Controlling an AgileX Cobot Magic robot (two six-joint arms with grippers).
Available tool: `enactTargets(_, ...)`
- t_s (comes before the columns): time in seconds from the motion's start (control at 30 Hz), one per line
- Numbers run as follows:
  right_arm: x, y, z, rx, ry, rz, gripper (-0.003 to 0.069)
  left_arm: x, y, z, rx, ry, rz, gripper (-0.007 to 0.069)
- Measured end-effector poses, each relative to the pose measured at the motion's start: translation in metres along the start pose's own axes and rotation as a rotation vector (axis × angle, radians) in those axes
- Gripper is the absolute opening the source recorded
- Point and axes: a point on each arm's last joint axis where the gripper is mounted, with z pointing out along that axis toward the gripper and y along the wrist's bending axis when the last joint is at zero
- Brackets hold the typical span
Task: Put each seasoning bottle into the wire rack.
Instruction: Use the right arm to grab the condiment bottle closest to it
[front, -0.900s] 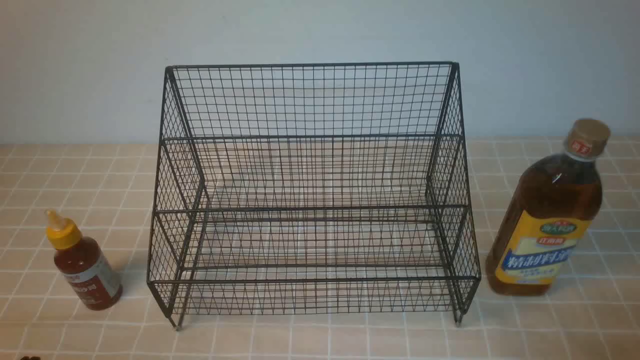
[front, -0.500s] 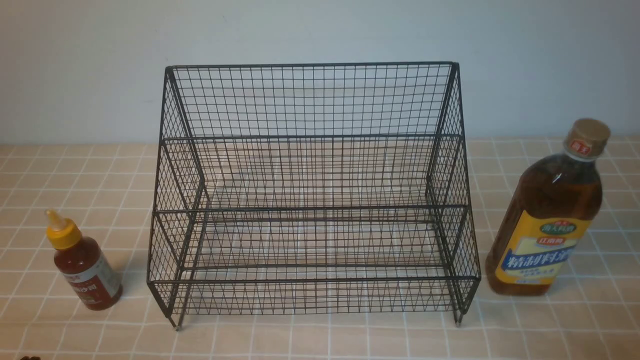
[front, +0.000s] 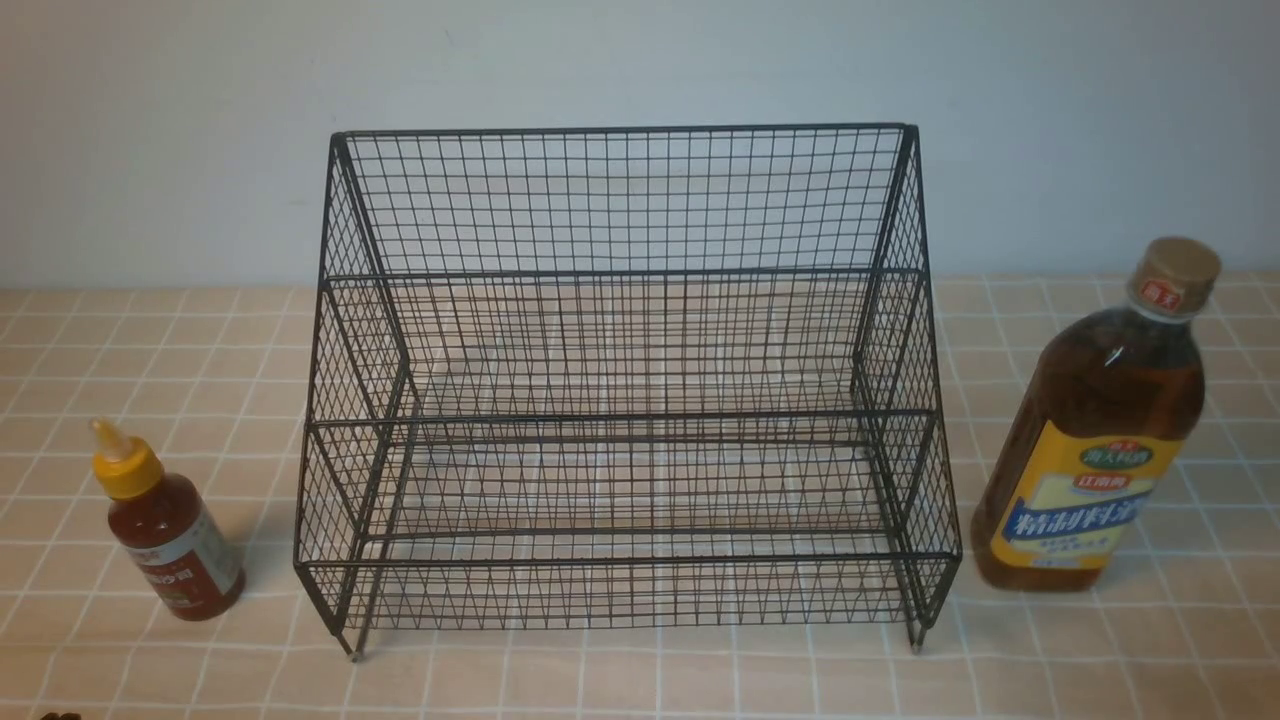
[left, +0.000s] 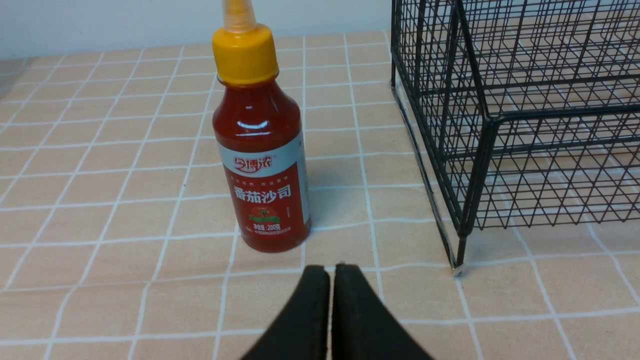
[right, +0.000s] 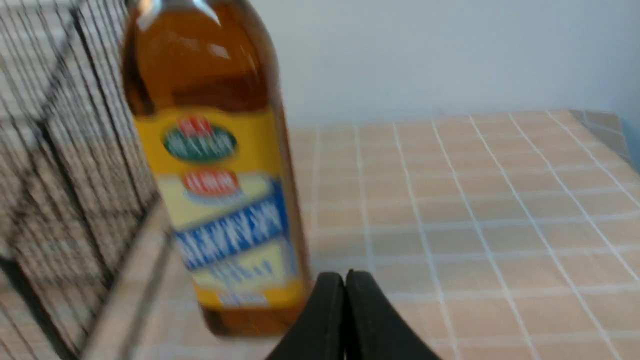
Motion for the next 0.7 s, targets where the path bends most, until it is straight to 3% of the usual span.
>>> enactTargets(0.13, -0.023, 0.006, -0.003, -0.084, -0.245, 0.159, -0.0013, 0.0, 0.0, 0.0, 0.0, 0.0, 0.0, -0.0007)
enactTargets(0.2, -0.029, 0.007, -0.005, -0.104, -0.321, 0.167, -0.0013, 0.0, 0.0, 0.0, 0.0, 0.0, 0.0, -0.0007)
enactTargets(0.7, -0.057, 0.011, -0.014, -0.179, -0.538, 0.219, -0.001, 0.0, 0.0, 0.0, 0.0, 0.0, 0.0, -0.0007)
